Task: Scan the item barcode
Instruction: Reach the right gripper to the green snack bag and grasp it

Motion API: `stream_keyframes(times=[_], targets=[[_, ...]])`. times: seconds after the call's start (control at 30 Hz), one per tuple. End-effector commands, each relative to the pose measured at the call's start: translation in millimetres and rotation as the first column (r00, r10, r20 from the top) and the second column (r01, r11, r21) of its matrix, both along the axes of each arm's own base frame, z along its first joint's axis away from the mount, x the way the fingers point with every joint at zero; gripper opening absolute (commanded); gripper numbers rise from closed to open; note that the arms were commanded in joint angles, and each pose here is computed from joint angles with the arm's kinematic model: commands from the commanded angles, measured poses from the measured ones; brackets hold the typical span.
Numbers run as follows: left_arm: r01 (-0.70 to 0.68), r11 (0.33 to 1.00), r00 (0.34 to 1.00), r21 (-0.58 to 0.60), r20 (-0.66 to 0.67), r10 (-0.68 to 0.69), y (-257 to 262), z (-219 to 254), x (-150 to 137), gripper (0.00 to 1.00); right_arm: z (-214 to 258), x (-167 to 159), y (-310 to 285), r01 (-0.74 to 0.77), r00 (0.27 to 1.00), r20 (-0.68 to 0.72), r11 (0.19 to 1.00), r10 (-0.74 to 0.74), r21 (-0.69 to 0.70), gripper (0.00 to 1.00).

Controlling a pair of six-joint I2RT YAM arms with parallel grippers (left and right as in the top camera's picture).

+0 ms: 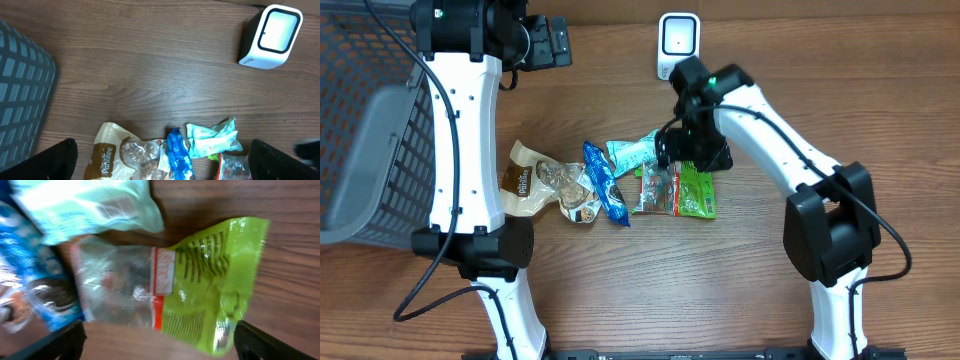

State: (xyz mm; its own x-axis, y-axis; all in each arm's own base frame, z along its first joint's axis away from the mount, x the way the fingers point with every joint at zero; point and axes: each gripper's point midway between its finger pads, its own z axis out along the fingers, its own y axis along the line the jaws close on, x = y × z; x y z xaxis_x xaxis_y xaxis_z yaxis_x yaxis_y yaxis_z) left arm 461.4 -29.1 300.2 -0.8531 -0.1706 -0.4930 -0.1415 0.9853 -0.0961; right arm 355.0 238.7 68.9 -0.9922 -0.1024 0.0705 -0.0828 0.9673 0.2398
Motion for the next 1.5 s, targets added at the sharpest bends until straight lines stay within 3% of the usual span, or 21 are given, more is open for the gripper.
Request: stream_keyframes(times=[0.0, 0.23, 0.33, 0.43, 0.67, 0.77, 0.8, 0.9, 1.03, 1.2, 1.33, 1.47], targets=[[-0.004, 1.000, 1.000, 0.008, 0.012, 0.004, 1.7, 3.4, 0.7, 1.00, -15.1, -5.2, 0.3, -0.037, 0.999, 0.003, 0.999, 0.037, -0.002, 1.00], [-0.004, 1.000, 1.000, 0.007, 0.012, 0.004, 1.7, 3.4, 0.7, 1.00, -43.5, -9.8, 9.1, -0.070, 0.997, 0.017, 0.996, 0.070, 0.051, 1.00], [-0.004, 1.000, 1.000, 0.007, 0.012, 0.004, 1.7, 3.4, 0.7, 1.00, -53.4, -18.5, 12.1, -0.073, 0.997, -0.002, 0.995, 0.073, 0.063, 0.92], [-0.004, 1.000, 1.000, 0.007, 0.012, 0.004, 1.7, 3.4, 0.7, 1.00, -55.0, -22.0, 10.6, -0.065, 0.998, -0.018, 0.996, 0.066, 0.060, 0.74], [-0.004, 1.000, 1.000, 0.007, 0.012, 0.004, 1.7, 3.4, 0.7, 1.00, -55.1, -22.8, 7.5, -0.044, 0.998, -0.032, 0.998, 0.046, 0.053, 0.20], [-0.005, 1.000, 1.000, 0.008, 0.012, 0.005, 1.8, 3.4, 0.7, 1.00, -55.1, -23.8, 7.0, -0.044, 0.998, -0.036, 0.998, 0.046, 0.051, 0.11], [-0.004, 1.000, 1.000, 0.007, 0.012, 0.004, 1.7, 3.4, 0.7, 1.00, -54.8, -24.4, 6.6, -0.043, 0.998, -0.040, 0.998, 0.045, 0.051, 0.12], [-0.004, 1.000, 1.000, 0.008, 0.012, 0.004, 1.7, 3.4, 0.7, 1.00, -50.0, -25.4, 9.6, -0.032, 0.997, -0.061, 0.996, 0.037, 0.083, 0.42], [-0.004, 1.000, 1.000, 0.008, 0.012, 0.004, 1.7, 3.4, 0.7, 1.00, -37.9, -21.4, 20.8, 0.011, 0.996, -0.087, 0.986, 0.004, 0.168, 0.99], [-0.004, 1.000, 1.000, 0.008, 0.012, 0.004, 1.7, 3.4, 0.7, 1.00, -45.1, -15.0, 26.0, 0.152, 0.986, -0.095, 0.979, -0.140, 0.134, 1.00], [-0.004, 1.000, 1.000, 0.007, 0.012, 0.004, 1.7, 3.4, 0.7, 1.00, -68.4, -23.3, 24.8, 0.273, 0.960, -0.063, 0.962, -0.272, 0.013, 1.00], [-0.004, 1.000, 1.000, 0.007, 0.012, 0.004, 1.7, 3.4, 0.7, 1.00, -84.2, -36.3, 26.3, 0.285, 0.957, -0.047, 0.958, -0.287, -0.031, 0.97]])
